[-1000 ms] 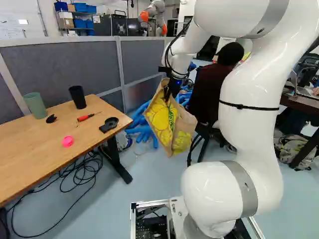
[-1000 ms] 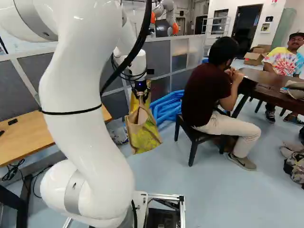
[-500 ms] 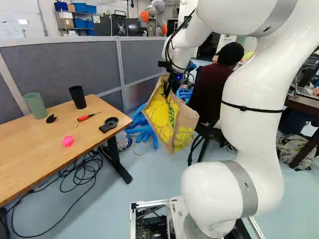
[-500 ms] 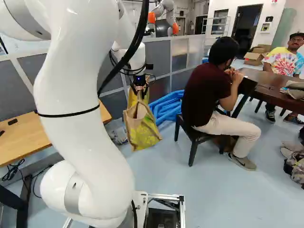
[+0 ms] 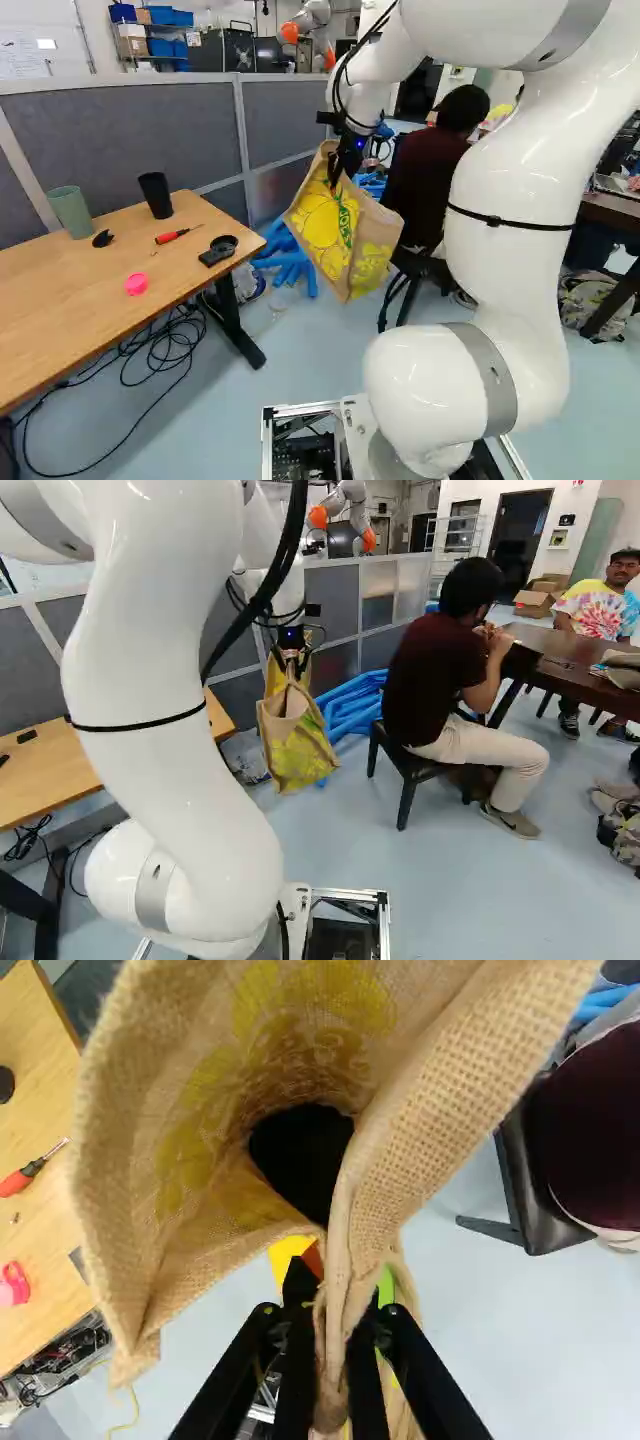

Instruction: Pick up the bag on the ground and place it on the table

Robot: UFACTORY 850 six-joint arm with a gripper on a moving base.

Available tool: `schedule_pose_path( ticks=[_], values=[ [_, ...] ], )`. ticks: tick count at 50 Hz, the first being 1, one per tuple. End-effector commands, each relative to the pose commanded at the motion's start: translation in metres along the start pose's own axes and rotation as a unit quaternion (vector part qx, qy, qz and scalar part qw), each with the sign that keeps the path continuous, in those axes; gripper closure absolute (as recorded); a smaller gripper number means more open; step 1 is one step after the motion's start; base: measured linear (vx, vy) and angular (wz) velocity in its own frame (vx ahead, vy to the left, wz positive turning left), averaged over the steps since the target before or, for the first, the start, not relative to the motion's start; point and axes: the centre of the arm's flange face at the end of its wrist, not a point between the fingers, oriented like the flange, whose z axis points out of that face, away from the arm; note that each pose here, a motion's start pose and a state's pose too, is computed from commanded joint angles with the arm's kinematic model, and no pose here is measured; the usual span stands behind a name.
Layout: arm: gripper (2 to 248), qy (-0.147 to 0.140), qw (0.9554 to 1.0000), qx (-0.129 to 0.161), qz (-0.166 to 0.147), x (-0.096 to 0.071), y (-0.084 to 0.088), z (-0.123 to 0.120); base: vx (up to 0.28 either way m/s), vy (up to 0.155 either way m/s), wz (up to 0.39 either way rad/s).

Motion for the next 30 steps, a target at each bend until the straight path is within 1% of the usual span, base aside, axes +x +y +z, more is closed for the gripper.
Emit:
schedule_pose_path(
  ticks=[30],
  values=[
    [215,-0.003,0.9999,0.01,-0.008,0.008,-0.007,-0.04,0.0,0.0,0.0]
  ],
)
